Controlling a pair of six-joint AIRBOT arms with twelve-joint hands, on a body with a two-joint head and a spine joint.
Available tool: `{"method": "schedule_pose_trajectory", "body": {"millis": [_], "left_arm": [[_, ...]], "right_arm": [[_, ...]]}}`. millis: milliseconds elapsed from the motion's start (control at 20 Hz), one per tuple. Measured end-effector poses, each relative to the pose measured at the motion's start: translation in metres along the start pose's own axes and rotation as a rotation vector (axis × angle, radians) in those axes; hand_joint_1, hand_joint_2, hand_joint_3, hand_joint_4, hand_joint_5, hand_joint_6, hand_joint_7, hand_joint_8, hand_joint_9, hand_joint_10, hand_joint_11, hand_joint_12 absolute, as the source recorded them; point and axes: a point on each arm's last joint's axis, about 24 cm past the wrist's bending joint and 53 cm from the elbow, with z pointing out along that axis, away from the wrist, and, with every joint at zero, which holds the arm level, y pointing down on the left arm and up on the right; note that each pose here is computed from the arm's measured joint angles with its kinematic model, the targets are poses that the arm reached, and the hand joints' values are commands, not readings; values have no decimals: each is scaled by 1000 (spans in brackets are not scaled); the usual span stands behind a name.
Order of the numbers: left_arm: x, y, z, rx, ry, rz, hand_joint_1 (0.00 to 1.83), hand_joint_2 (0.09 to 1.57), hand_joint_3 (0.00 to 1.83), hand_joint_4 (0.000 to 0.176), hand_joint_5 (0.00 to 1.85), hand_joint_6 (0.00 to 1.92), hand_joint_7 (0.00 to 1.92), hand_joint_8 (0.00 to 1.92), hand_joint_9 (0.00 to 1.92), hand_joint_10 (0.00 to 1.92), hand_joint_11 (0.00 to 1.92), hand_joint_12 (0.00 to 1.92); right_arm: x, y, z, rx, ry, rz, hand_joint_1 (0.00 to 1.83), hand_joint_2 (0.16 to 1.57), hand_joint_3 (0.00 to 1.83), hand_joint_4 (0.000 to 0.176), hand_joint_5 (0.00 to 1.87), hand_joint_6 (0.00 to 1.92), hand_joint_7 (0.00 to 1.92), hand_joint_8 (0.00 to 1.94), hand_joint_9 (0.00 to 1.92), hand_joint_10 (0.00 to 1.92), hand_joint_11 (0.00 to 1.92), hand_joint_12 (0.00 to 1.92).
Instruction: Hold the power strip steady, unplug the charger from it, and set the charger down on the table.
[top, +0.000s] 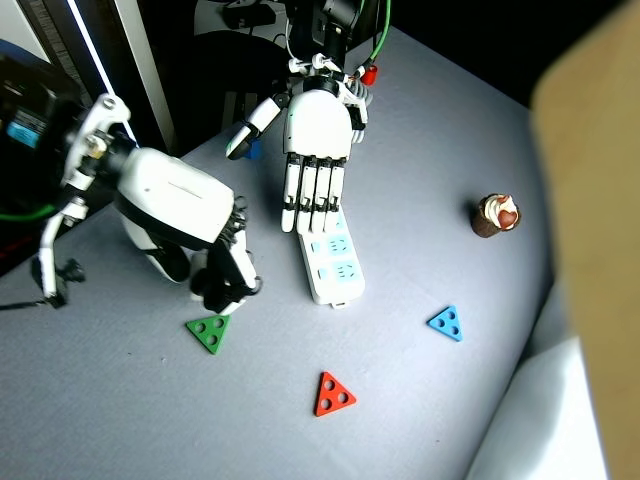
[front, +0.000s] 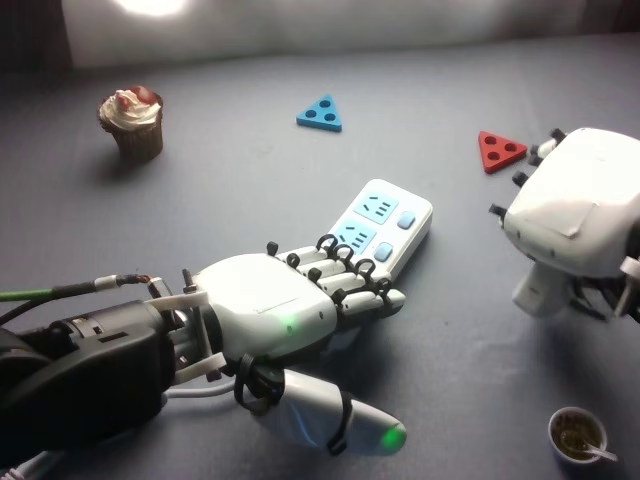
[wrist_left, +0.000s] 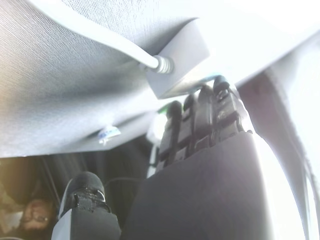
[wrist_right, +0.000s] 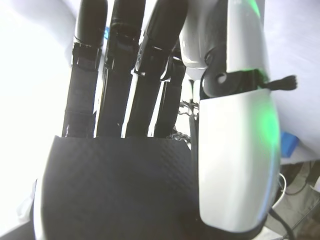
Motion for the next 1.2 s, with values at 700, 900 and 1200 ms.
{"method": "schedule_pose_trajectory", "body": {"millis": [700,900,1200], "left_arm": [[-1,0,0,0,-2,-3,0,989,0,0,116,8,109,9,78,8,27,171],[-5,-1,-3,0,-9,-11,0,999,2,0,84,2,69,2,31,0,0,104],[-21,-5,-9,-2,-15,-14,0,986,0,0,121,0,121,0,75,0,27,135]], "right_arm": [[-26,56,0,-167,-18,165,835,861,0,0,439,0,496,0,446,0,137,739],[-11,74,-33,-310,80,79,753,849,0,0,331,0,355,0,327,0,74,645],[-16,65,-61,-378,202,336,637,819,0,0,215,0,251,1,245,0,0,586]]}}
